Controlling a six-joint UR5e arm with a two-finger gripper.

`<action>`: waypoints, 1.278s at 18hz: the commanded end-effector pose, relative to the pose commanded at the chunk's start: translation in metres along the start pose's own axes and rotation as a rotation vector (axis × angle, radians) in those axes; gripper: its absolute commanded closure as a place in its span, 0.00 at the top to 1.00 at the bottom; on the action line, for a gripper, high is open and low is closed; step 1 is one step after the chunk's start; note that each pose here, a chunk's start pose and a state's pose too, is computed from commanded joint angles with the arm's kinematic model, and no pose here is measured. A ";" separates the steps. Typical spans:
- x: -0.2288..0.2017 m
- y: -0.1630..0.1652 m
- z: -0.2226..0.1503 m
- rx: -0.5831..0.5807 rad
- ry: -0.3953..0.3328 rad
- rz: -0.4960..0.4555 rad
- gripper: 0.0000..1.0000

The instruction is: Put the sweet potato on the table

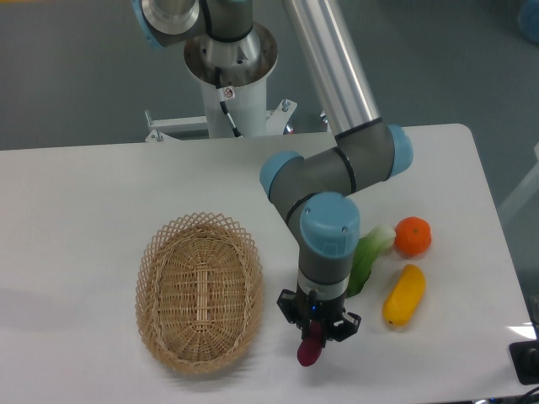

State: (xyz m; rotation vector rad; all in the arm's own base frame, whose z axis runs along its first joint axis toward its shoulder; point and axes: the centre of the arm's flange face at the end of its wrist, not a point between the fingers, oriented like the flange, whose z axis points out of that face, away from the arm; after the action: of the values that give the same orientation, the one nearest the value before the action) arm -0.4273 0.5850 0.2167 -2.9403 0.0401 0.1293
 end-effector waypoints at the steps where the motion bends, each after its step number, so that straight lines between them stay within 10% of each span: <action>1: 0.001 0.002 0.002 -0.006 0.000 0.000 0.26; 7: 0.002 0.005 0.007 -0.034 -0.010 0.000 0.29; 10: 0.001 0.004 0.007 -0.032 -0.012 0.002 0.55; 12: -0.002 0.002 0.004 -0.028 -0.018 0.019 0.99; 23: -0.046 -0.004 -0.124 0.055 -0.217 0.006 1.00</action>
State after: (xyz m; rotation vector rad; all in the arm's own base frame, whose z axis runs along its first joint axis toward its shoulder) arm -0.4626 0.5652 0.3429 -2.8535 0.0204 0.4394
